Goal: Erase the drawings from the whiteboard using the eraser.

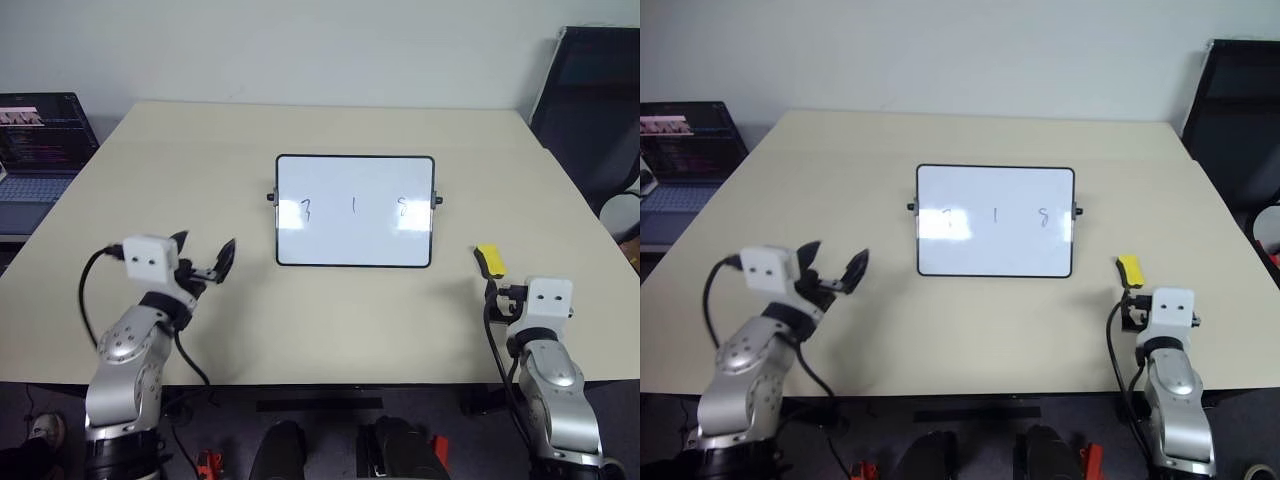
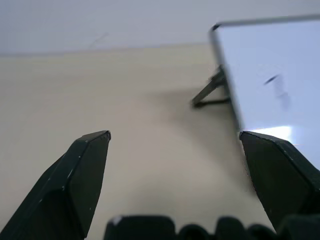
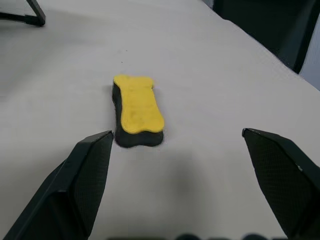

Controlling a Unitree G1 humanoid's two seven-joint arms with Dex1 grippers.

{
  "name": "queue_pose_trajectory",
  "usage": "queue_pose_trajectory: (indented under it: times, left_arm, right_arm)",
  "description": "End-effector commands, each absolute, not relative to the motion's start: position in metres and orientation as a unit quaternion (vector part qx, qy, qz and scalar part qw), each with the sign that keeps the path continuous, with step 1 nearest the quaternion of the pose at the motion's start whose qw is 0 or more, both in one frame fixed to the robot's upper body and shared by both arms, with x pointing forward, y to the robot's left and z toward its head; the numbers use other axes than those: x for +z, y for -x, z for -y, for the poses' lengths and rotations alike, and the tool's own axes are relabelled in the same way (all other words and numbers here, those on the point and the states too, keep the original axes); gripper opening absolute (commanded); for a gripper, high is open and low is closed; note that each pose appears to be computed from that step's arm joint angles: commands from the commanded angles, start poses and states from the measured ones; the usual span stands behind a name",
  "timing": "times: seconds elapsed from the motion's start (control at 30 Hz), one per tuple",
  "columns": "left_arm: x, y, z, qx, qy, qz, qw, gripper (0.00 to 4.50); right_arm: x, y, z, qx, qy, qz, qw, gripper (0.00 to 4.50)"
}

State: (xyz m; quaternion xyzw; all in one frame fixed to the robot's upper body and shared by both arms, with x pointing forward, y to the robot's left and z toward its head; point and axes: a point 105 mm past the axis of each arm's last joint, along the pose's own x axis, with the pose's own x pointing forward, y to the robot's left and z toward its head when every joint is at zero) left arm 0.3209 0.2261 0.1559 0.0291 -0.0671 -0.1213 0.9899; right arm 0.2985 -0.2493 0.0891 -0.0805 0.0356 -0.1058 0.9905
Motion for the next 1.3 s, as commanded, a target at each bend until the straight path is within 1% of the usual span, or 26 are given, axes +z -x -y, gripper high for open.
queue_pose_trajectory:
  times: [0.03, 0.17, 0.3, 0.4, 0.5, 0.67, 0.83, 1.3]
  left_arm:
    - [0.179, -0.32, -0.198, -0.196, -0.02, 0.1, 0.975, 4.5]
    - [0.18, -0.314, -0.148, -0.341, 0.004, 0.09, 0.936, 4.5]
    - [0.177, -0.302, -0.112, -0.465, 0.029, 0.071, 0.882, 4.5]
    - [0.174, -0.297, -0.095, -0.527, 0.025, 0.061, 0.847, 4.5]
    - [0.166, -0.296, -0.079, -0.57, -0.008, 0.055, 0.82, 4.5]
    - [0.157, -0.3, -0.058, -0.612, -0.049, 0.058, 0.787, 4.5]
    - [0.157, -0.302, -0.046, -0.626, -0.063, 0.076, 0.774, 4.5]
    - [0.151, -0.295, -0.047, -0.627, -0.068, 0.069, 0.773, 4.5]
  right_arm:
    - [0.114, -0.303, 0.252, -0.102, 0.071, -0.005, 0.992, 4.49]
    - [0.12, -0.315, 0.246, -0.075, 0.051, -0.019, 0.996, 4.49]
    - [0.121, -0.326, 0.243, -0.051, 0.045, -0.042, 0.997, 4.49]
    - [0.121, -0.332, 0.244, -0.044, 0.037, -0.056, 0.997, 4.49]
    - [0.115, -0.336, 0.245, -0.038, 0.022, -0.077, 0.996, 4.49]
    - [0.104, -0.342, 0.244, -0.035, -0.007, -0.11, 0.993, 4.49]
    - [0.1, -0.347, 0.247, -0.033, -0.028, -0.117, 0.992, 4.49]
    - [0.1, -0.356, 0.256, -0.055, -0.056, -0.112, 0.991, 4.49]
